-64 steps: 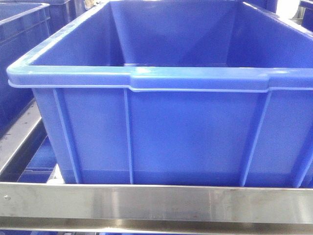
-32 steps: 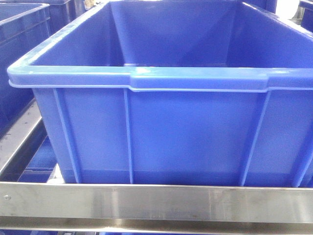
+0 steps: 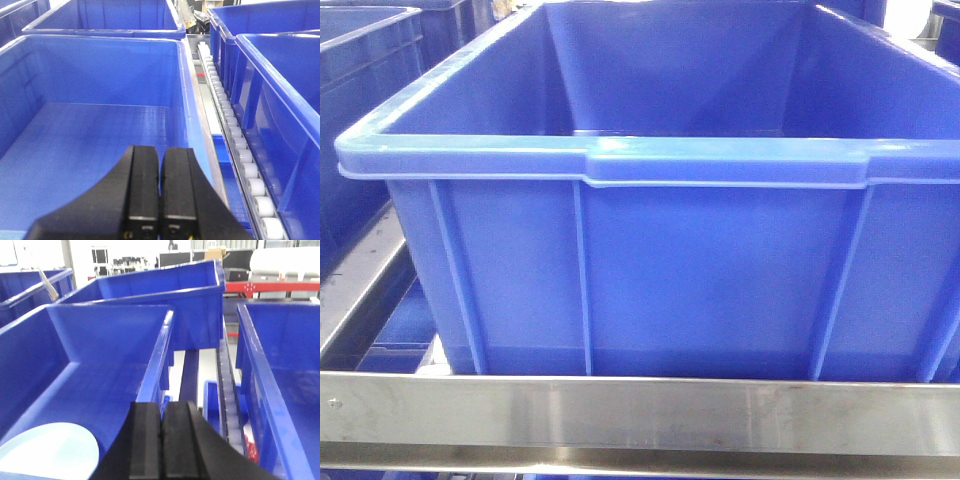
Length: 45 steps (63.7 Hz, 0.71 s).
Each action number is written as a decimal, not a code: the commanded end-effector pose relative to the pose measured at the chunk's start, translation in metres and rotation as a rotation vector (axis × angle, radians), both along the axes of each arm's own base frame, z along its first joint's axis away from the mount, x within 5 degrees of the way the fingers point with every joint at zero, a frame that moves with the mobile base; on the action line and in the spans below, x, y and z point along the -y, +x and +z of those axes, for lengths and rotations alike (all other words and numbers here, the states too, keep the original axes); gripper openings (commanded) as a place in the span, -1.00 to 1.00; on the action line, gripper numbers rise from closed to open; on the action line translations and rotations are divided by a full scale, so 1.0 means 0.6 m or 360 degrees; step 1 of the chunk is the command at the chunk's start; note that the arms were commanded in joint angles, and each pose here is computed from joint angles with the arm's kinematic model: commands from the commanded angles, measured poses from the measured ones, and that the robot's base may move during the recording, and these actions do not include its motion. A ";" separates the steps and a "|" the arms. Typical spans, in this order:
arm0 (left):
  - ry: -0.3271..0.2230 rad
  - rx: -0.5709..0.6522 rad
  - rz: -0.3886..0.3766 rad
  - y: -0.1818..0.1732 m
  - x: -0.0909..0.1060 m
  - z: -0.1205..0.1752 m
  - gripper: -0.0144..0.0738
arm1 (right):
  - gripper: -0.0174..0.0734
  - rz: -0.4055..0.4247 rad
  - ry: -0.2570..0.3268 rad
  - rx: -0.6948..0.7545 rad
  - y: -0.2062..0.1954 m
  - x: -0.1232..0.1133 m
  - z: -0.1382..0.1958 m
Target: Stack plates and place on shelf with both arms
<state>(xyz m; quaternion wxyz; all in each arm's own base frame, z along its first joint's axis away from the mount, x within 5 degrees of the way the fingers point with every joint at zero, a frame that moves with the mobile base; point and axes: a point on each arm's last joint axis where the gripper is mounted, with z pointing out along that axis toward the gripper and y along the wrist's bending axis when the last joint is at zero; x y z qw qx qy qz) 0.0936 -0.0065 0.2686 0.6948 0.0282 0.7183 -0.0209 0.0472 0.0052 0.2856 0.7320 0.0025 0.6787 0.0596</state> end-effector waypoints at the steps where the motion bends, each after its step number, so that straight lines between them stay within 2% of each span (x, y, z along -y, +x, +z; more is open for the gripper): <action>1: -0.0018 0.0161 0.0042 0.001 -0.004 0.028 -0.49 | -0.49 -0.0036 -0.0008 0.0162 -0.004 0.003 0.026; 45: -0.0018 0.0161 0.0042 0.001 -0.004 0.028 -0.49 | -0.49 -0.0044 -0.0016 0.0173 -0.002 0.003 0.022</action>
